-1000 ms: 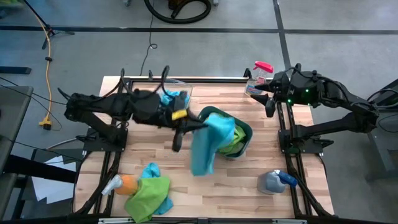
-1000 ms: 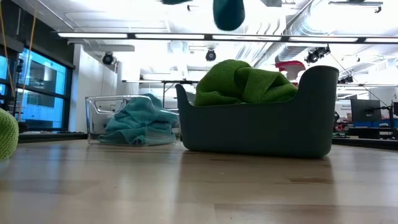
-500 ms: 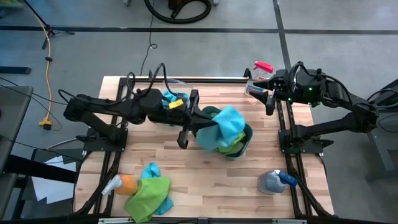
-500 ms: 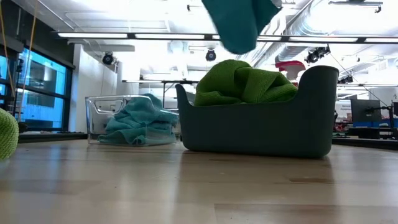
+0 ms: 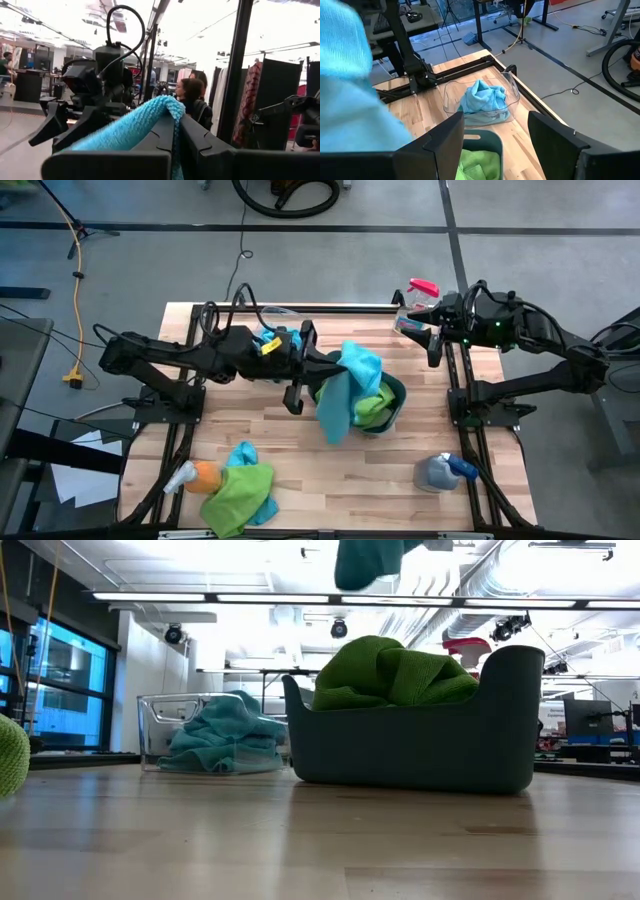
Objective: Sort microfiber towel by color & place in baskets
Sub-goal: Put the blue microfiber towel into the transparent bin
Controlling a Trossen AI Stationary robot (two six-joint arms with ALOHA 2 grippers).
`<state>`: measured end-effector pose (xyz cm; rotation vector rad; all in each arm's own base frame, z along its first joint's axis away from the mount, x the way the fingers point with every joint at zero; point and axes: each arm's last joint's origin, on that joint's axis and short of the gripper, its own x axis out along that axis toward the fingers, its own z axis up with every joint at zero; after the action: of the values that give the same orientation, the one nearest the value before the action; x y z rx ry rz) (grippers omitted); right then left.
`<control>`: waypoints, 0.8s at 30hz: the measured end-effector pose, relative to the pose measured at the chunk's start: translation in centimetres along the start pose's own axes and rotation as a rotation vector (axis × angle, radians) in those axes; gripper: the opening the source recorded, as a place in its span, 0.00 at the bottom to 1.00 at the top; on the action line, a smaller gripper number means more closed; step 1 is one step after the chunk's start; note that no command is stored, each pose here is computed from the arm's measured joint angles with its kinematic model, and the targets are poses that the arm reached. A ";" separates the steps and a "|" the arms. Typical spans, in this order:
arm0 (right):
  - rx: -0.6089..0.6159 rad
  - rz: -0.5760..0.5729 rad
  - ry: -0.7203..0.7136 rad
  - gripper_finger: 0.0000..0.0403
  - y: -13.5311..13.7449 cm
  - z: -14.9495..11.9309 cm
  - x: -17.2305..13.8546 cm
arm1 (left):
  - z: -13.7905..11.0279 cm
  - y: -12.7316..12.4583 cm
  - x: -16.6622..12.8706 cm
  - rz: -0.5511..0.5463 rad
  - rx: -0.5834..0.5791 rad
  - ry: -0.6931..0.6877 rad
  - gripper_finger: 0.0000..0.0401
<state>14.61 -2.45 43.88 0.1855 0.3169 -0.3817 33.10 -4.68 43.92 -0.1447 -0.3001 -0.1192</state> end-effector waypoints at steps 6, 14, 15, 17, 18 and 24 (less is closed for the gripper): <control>-0.006 0.000 0.001 0.54 0.0 0.0 0.0 | 0.7 0.7 -0.5 0.021 0.085 0.010 0.00; -0.015 0.056 0.050 0.54 0.2 -0.4 0.3 | 2.9 4.3 -5.3 0.153 0.130 0.006 0.00; -0.017 0.053 0.058 0.54 0.2 -0.4 0.4 | 3.1 4.9 -6.2 0.175 0.134 0.003 0.00; -0.020 0.050 0.074 0.54 0.3 -0.5 0.7 | 3.1 5.9 -7.9 0.221 0.136 -0.007 0.00; -0.021 0.049 0.079 0.54 0.3 -0.5 0.9 | 3.0 6.4 -8.8 0.243 0.138 -0.008 0.00; -0.026 0.040 0.121 0.54 0.7 -0.6 2.9 | 3.0 9.0 -13.3 0.329 0.182 -0.016 0.00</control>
<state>17.25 -2.58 42.43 0.1900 0.4367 -0.3275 20.87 5.87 41.63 -0.0133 -0.2980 0.2349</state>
